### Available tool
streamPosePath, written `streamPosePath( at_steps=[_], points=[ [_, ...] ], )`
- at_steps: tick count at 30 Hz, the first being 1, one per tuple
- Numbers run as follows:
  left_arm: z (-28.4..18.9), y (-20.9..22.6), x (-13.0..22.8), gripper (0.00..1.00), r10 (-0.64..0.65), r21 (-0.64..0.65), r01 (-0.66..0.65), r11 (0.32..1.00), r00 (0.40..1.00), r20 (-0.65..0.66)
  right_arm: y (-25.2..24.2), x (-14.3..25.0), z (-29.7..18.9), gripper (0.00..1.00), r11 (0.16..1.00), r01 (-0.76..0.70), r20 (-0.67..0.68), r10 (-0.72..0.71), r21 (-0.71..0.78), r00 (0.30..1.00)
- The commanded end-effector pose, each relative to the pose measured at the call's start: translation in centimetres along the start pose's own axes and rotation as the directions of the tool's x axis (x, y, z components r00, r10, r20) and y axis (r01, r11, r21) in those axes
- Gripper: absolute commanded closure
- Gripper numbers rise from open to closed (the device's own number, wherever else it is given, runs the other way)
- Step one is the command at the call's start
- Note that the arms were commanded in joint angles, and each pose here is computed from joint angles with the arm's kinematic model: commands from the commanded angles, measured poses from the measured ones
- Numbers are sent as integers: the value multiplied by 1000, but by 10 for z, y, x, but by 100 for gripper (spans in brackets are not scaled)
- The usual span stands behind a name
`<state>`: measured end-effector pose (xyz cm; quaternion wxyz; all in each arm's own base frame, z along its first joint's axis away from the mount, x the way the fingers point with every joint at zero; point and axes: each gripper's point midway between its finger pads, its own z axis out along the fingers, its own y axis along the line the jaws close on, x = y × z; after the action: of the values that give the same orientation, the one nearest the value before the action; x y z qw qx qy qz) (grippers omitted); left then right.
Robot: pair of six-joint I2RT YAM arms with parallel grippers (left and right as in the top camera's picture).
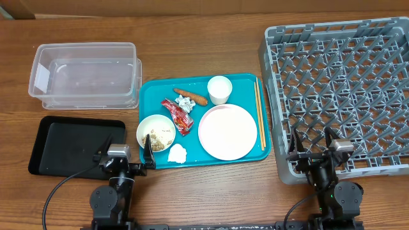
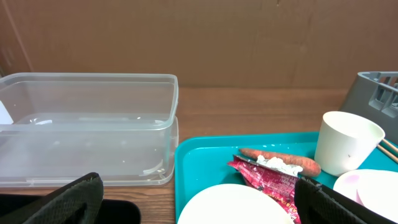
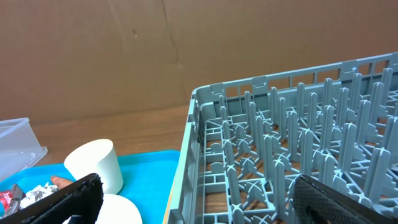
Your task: Sort waste into correct bins and load items into the dishwasher
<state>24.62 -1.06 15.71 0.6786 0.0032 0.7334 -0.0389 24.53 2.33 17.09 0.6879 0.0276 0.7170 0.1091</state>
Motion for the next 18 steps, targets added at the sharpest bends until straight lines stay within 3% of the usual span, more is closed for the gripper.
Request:
streamPosePath(
  at_steps=[1,18],
  points=[
    [0,-4,0,0,17,19,-17,1000,1000,5,-2,0,0,0,1000,0,11,0,10,1000],
    [0,-4,0,0,16,20,-16,1000,1000,5,-7,-1,0,0,999,-8,17,8,35,1000]
  ],
)
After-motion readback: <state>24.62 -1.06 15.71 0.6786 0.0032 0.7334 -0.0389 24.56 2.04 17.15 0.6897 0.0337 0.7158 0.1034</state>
